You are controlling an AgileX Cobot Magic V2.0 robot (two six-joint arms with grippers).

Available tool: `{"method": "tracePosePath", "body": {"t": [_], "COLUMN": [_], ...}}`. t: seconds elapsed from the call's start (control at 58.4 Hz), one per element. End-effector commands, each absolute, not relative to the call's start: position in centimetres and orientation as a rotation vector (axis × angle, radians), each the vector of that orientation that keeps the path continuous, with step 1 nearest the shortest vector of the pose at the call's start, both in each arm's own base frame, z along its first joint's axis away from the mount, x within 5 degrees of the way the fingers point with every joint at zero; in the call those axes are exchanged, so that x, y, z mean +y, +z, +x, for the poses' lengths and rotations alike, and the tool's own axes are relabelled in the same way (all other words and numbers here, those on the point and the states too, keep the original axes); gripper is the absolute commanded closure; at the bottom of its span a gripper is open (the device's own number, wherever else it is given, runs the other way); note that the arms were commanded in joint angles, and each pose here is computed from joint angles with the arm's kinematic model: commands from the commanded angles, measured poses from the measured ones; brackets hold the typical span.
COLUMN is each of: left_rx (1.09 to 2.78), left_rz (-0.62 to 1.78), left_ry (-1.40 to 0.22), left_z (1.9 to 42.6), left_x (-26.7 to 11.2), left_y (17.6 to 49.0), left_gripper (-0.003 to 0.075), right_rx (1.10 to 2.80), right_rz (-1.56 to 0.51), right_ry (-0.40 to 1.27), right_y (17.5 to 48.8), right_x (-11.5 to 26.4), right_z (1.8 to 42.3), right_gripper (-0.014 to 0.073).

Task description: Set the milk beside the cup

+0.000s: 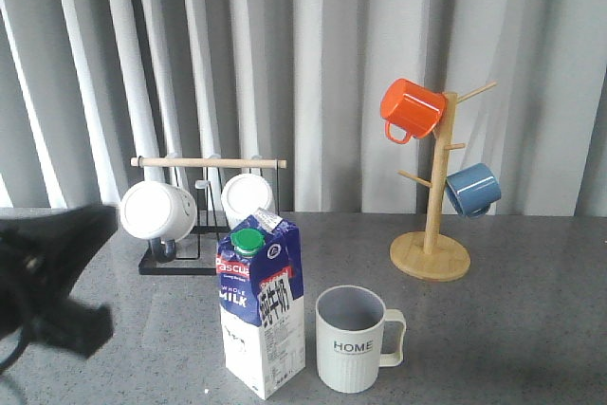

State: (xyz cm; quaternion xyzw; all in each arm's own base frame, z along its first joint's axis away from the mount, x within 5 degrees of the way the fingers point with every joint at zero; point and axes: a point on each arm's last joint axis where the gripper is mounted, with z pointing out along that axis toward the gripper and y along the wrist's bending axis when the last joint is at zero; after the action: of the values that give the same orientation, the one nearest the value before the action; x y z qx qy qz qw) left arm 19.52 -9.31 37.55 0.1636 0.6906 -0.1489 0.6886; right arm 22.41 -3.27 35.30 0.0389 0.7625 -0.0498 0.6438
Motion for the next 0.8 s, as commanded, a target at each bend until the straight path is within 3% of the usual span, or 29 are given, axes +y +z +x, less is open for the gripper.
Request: {"method": "tracePosePath", "body": {"t": [0.0, 0.171, 0.445, 0.787], "left_rx": [1.442, 1.426, 1.312, 1.379], "left_rz": [0.315, 0.177, 0.093, 0.117], "left_ry": [-0.304, -0.253, -0.219, -0.114], "left_z": [16.7, 12.3, 7.3, 5.3], "left_x": [-7.1, -3.6, -1.4, -0.8], "left_y": [37.0, 32.1, 23.4, 21.9], "left_gripper": [0.0728, 0.0728, 0.0728, 0.0728], "right_rx": [1.670, 1.670, 1.670, 1.670], "right_rz": [0.109, 0.109, 0.109, 0.109], "right_ry": [-0.150, -0.150, -0.150, -0.150], "right_y": [36.9, 36.9, 36.9, 36.9], "right_x": [-3.6, -3.6, -3.6, -3.6], "right_z": [22.0, 22.0, 22.0, 22.0], "right_gripper": [0.0604, 0.0604, 0.0604, 0.0604]}}
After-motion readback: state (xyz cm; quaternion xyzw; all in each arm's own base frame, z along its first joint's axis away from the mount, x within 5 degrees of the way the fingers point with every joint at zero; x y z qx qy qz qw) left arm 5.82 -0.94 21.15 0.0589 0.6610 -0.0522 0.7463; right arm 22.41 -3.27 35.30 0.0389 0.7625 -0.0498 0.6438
